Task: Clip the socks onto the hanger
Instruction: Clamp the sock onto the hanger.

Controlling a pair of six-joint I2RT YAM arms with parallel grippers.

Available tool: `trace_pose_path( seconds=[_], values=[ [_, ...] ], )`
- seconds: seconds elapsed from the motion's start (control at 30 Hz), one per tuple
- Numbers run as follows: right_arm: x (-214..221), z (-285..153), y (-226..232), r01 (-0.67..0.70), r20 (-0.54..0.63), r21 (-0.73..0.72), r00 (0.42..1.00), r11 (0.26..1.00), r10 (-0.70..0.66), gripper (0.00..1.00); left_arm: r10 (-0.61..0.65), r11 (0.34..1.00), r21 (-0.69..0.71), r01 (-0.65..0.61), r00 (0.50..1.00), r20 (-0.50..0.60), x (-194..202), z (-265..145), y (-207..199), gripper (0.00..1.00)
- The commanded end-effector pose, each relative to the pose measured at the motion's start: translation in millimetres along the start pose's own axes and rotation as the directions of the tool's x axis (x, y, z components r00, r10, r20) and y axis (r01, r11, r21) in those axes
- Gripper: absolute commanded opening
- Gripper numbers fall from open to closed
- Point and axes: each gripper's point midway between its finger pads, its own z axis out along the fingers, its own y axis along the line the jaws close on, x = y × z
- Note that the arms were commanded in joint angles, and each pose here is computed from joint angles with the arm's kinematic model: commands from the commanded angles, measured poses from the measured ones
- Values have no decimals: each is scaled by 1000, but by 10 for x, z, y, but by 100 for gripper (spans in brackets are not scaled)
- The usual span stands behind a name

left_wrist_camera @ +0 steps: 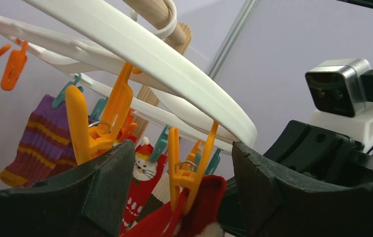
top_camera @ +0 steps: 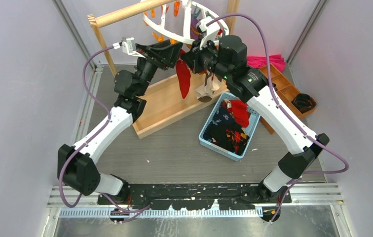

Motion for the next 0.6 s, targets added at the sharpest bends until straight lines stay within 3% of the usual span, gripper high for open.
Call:
trace_pose_path(
  seconds=[0.0, 0.17, 0.57],
  values=[
    [-349, -200, 6, -10, 92, 5, 996, 1000, 9, 1, 37, 999, 16, -38, 997, 72, -353, -104, -197, 76],
    [-309, -230, -30, -18, 84, 13, 996, 1000, 17, 1, 48, 999, -11, -47, 996, 75, -463, -210, -246, 81],
    [-270, -310, -128, -27, 83, 32, 996, 999, 24, 2, 99, 993, -64, -95, 993, 61, -599, -587, -306, 79]
  ],
)
